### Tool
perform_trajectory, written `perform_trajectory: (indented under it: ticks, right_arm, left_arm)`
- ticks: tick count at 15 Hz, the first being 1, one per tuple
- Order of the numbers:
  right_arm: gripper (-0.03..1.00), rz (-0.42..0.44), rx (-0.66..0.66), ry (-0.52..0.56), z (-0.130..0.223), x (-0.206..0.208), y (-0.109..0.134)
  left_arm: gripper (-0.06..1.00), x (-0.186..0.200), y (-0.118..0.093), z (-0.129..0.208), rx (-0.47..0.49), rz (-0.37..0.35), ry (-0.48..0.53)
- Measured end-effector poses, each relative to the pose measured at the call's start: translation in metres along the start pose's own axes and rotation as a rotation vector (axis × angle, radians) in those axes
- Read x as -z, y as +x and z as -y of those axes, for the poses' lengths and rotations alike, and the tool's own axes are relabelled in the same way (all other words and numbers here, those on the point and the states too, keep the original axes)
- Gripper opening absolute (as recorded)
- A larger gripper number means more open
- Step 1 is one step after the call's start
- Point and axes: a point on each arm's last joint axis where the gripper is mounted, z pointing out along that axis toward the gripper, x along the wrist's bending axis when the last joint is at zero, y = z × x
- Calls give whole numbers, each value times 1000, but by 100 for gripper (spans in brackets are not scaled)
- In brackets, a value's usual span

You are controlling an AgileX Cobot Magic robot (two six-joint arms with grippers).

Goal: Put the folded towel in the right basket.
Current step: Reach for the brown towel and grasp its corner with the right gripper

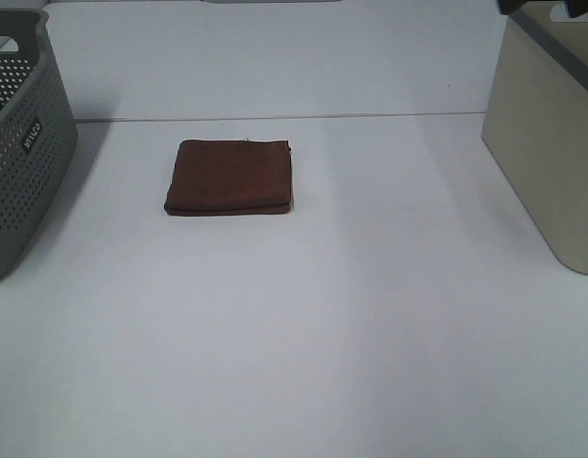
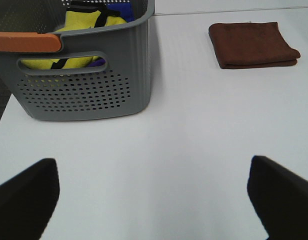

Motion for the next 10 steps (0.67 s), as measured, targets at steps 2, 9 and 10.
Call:
perform_trajectory:
  ticks: [2,9,10]
  right_arm:
    - [74,-63,44,52,-17,-43,18]
    - [75,-363,-77,236,-25,-181,40]
    - [76,-398,-109,266,-20,-200,39]
  left_arm:
    - [97,0,0,0,0,0,0]
    - [97,0,0,0,0,0,0]
    - [97,0,0,0,0,0,0]
